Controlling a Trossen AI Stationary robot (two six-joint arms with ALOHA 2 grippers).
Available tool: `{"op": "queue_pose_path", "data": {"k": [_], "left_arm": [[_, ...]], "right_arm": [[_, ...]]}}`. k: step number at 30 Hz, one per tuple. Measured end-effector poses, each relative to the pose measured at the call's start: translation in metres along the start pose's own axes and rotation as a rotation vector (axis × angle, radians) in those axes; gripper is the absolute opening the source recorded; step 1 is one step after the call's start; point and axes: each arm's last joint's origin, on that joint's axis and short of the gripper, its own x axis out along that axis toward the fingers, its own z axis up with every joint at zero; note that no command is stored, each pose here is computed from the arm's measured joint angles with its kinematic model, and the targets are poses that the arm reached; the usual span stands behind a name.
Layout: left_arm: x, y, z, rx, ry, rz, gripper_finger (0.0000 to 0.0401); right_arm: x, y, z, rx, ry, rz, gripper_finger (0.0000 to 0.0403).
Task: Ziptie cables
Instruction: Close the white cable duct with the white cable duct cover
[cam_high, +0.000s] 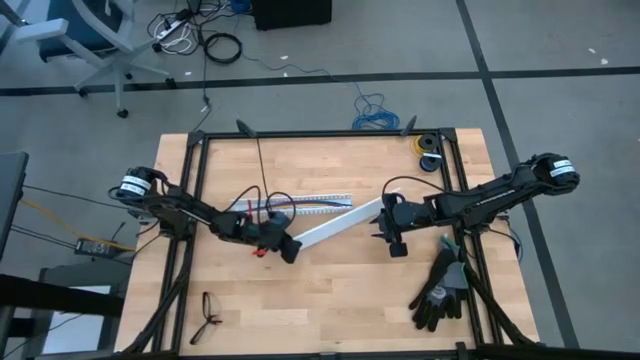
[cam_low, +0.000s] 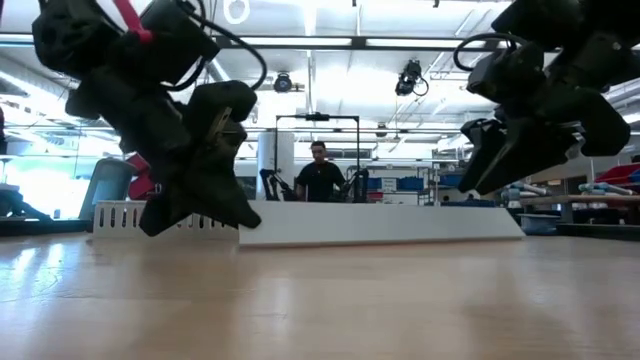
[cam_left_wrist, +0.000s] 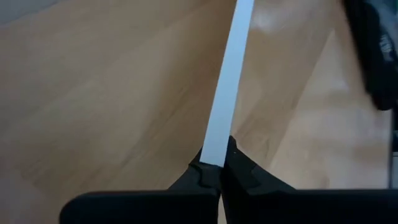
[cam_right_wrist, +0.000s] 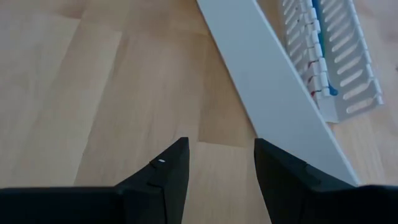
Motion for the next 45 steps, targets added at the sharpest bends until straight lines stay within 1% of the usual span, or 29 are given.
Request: {"op": "queue_pose_path", "data": {"k": [3,7,10,15,20,24,26,29,33,36,38,40,45], "left_arm": [[-0.001,0.004,-0.001,-0.001,-0.007,-0.036,0.0003],[-0.001,0.004,-0.001,0.068,-0.012,-0.042,0.0004],[-0.001,0.004,-0.001,0.071,-0.024,-0.050,0.0005],[0.000,0.003,0.001,0.066,-0.067,-0.049,0.0023],[0.000,0.002,0.001,0.061,-0.072,-0.054,0.0044],[-0.001,0.001,0.001,0.043,-0.073,-0.065,0.0055],[-0.001,0.000,0.001,0.036,-0.063,-0.077,0.0057],[-0.001,0.000,0.000,0.035,-0.042,-0.090,0.0057],[-0.001,-0.001,0.000,0.011,-0.033,-0.102,0.0058],[-0.001,-0.002,-0.001,0.007,-0.025,-0.108,0.0058],[-0.001,-0.002,-0.001,0.007,-0.015,-0.114,0.0058],[-0.001,-0.002,-0.001,0.007,-0.014,-0.114,0.0058],[-0.001,-0.002,-0.001,0.007,-0.016,-0.116,0.0058]], "right_arm": [[0.000,0.001,0.000,-0.004,-0.001,0.006,0.0165],[0.000,0.001,0.000,-0.006,-0.001,0.006,0.0165],[0.000,0.001,0.000,-0.016,-0.007,0.006,0.0164],[0.001,0.001,0.009,-0.035,-0.100,-0.002,0.0164],[0.013,0.001,0.016,-0.027,-0.174,-0.011,0.0164],[0.033,-0.002,0.017,-0.034,-0.218,-0.038,0.0156],[0.044,-0.004,0.017,-0.049,-0.246,-0.053,0.0146],[0.059,-0.005,0.019,-0.100,-0.293,-0.077,0.0118],[0.078,-0.011,0.033,-0.123,-0.314,-0.098,0.0062],[0.094,-0.017,0.040,-0.118,-0.301,-0.082,0.0015],[0.102,-0.019,0.044,-0.114,-0.298,-0.082,0.0006],[0.107,-0.021,0.046,-0.110,-0.294,-0.083,0.0011],[0.110,-0.025,0.046,-0.105,-0.275,-0.089,0.0002]]}}
